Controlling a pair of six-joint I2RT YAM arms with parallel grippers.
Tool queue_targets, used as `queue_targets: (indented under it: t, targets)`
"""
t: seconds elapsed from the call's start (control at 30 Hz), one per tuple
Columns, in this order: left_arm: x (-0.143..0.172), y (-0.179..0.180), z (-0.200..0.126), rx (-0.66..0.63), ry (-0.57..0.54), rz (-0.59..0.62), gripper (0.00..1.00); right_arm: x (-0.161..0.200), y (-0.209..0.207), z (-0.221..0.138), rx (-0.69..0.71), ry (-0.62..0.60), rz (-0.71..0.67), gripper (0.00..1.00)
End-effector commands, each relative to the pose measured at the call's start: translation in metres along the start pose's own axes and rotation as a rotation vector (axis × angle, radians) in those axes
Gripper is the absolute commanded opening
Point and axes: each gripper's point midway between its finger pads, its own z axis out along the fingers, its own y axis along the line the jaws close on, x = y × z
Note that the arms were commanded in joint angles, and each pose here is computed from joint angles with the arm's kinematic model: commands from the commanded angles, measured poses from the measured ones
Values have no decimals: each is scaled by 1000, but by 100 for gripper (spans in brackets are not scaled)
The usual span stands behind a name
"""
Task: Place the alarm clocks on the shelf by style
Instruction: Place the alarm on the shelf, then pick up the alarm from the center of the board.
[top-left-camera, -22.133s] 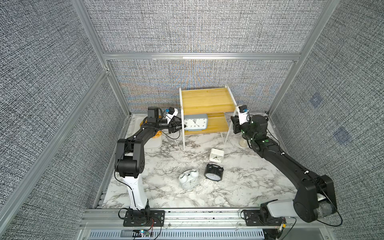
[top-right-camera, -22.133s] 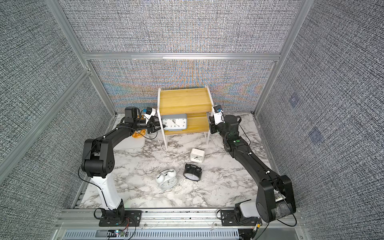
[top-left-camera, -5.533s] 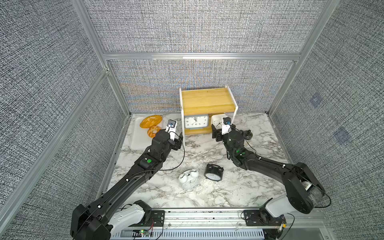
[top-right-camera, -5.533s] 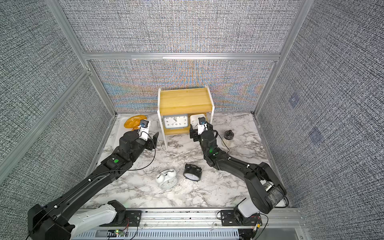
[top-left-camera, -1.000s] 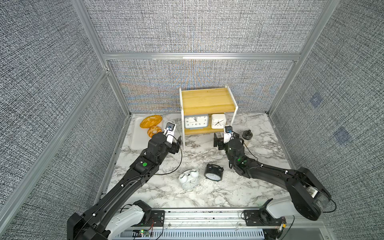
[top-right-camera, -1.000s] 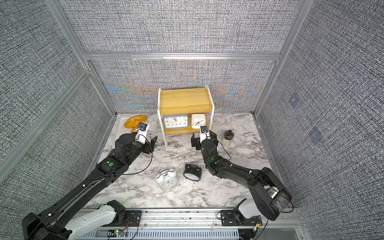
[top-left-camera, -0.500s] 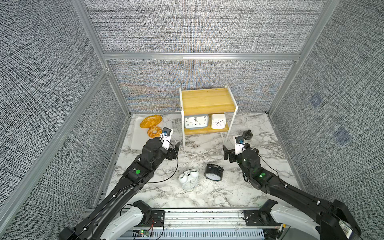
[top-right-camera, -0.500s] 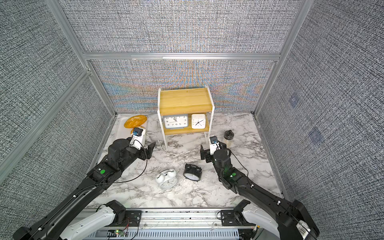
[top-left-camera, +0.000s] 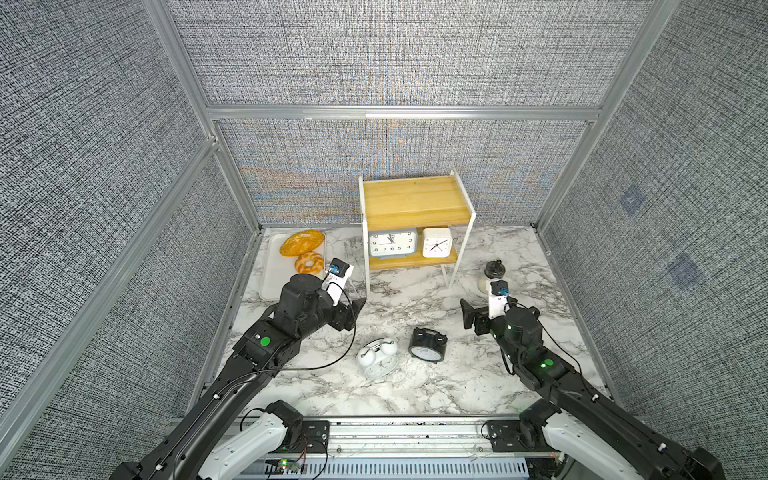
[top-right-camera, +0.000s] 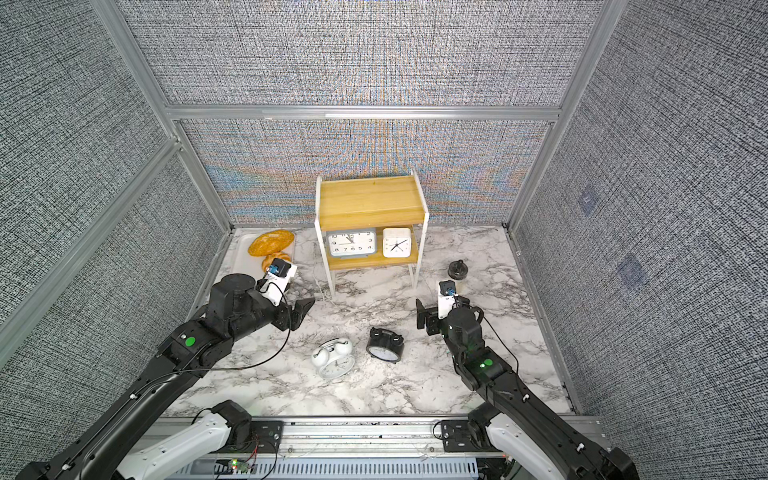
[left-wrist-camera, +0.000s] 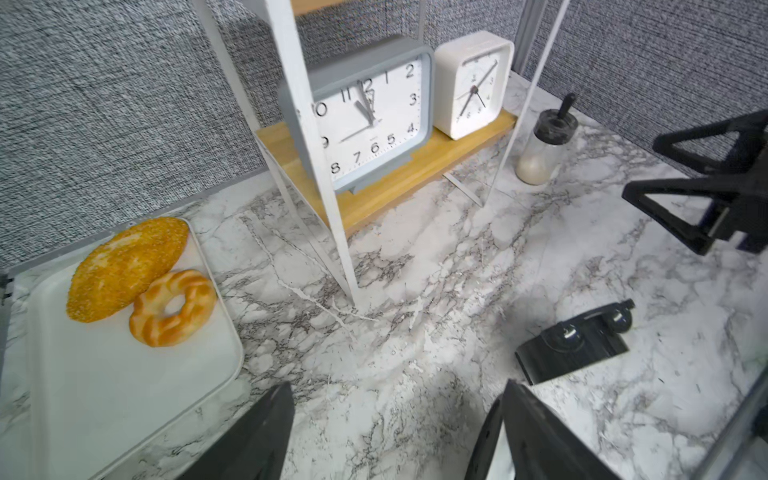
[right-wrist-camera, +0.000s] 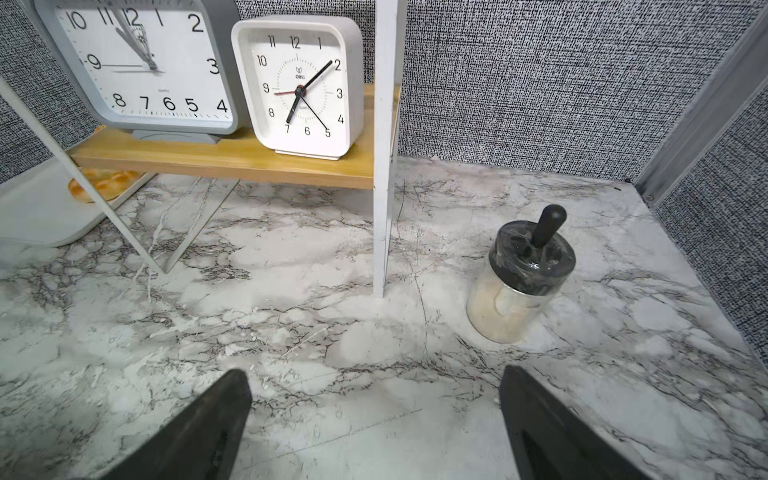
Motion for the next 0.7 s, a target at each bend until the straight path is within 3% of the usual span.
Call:
queue_targets:
  t: [0.0, 0.23, 0.3, 0.37, 0.67]
  targets:
    - [23, -20, -2, 123, 100, 74, 84, 2, 7, 0, -45, 13, -4, 98]
    - [48, -74, -9, 469, 121, 250, 79, 1, 8, 2, -49, 19, -10, 98]
    - [54, -82, -10, 527, 121, 273, 74, 2, 9, 3, -52, 21, -9, 98]
    - [57, -86, -7, 554, 133, 281, 66, 4, 9, 3, -51, 24, -7, 98]
    - [79, -91, 10, 559, 271, 304, 64, 5, 8, 5, -46, 27, -6, 98]
